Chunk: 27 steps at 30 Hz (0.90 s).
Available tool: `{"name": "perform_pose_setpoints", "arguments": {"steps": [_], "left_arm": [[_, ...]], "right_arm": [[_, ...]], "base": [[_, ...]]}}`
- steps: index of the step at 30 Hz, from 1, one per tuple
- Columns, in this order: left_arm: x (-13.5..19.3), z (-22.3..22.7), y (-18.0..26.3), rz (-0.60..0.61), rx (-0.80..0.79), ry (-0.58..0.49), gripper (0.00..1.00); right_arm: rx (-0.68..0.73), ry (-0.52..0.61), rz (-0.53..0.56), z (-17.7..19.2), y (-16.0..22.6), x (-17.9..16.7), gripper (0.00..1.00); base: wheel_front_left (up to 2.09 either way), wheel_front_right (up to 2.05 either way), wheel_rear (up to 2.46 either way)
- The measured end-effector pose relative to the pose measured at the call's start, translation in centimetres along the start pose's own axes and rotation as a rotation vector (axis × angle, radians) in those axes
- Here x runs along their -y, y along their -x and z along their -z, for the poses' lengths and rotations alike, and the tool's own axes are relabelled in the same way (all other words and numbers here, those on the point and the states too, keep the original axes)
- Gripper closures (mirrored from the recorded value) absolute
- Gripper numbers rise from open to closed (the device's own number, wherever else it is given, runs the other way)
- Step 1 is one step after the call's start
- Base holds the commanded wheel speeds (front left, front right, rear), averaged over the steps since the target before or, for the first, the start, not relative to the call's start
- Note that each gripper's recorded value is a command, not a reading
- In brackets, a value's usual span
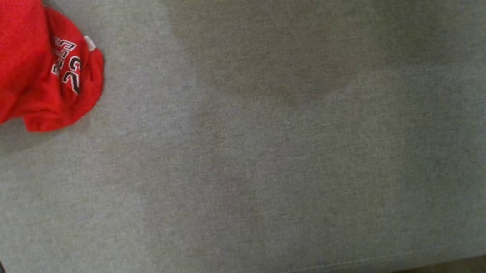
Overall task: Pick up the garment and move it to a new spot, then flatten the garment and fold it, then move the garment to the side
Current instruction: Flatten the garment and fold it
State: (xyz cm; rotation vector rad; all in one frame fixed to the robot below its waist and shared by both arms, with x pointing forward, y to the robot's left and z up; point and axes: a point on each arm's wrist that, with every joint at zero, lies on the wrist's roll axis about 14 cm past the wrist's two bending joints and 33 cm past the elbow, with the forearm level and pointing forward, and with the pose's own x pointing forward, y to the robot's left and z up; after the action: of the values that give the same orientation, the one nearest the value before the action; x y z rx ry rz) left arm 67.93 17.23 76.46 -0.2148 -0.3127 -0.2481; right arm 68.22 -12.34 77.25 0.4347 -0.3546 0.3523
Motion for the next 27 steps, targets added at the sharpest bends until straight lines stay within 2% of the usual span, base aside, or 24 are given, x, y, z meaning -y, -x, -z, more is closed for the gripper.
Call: {"name": "perform_pose_setpoints", "arguments": {"steps": [5, 9, 13, 17, 25, 26, 27], "left_arm": [[-0.2, 1.3, 1.0, -0.003, -0.066, -0.015, 1.00], [-0.6, 6.1, 3.8, -0.003, -0.234, -0.045, 1.00], [-0.7, 13.1, 9.8, 0.007, -0.489, -0.059, 1.00], [-0.3, 17.1, 16.5, 0.035, -0.697, -0.058, 1.00], [1.1, 17.8, 27.6, 0.103, -1.003, -0.005, 1.00], [1.1, 17.8, 27.6, 0.103, -1.003, -0.005, 1.00], [1.5, 17.7, 29.1, 0.126, -1.032, -0.012, 1.00]], "right_arm": [[-0.059, 0.018, 0.019, 1.2, 0.6, 0.7, 1.00], [-0.200, -0.018, 0.050, 5.7, 3.1, 1.5, 1.00], [-0.429, -0.046, 0.103, 12.4, 8.9, 2.6, 1.00], [-0.655, -0.052, 0.126, 16.8, 15.8, 2.5, 1.00], [-0.992, -0.023, 0.121, 18.7, 27.2, 1.7, 1.00], [-0.992, -0.023, 0.121, 18.7, 27.2, 1.7, 1.00], [-1.048, -0.007, 0.121, 18.8, 28.9, 1.8, 1.00]], "base": [[0.00, 0.00, 0.00], [0.00, 0.00, 0.00], [0.00, 0.00, 0.00], [0.00, 0.00, 0.00], [0.00, 0.00, 0.00], [0.00, 0.00, 0.00], [0.00, 0.00, 0.00]]}}
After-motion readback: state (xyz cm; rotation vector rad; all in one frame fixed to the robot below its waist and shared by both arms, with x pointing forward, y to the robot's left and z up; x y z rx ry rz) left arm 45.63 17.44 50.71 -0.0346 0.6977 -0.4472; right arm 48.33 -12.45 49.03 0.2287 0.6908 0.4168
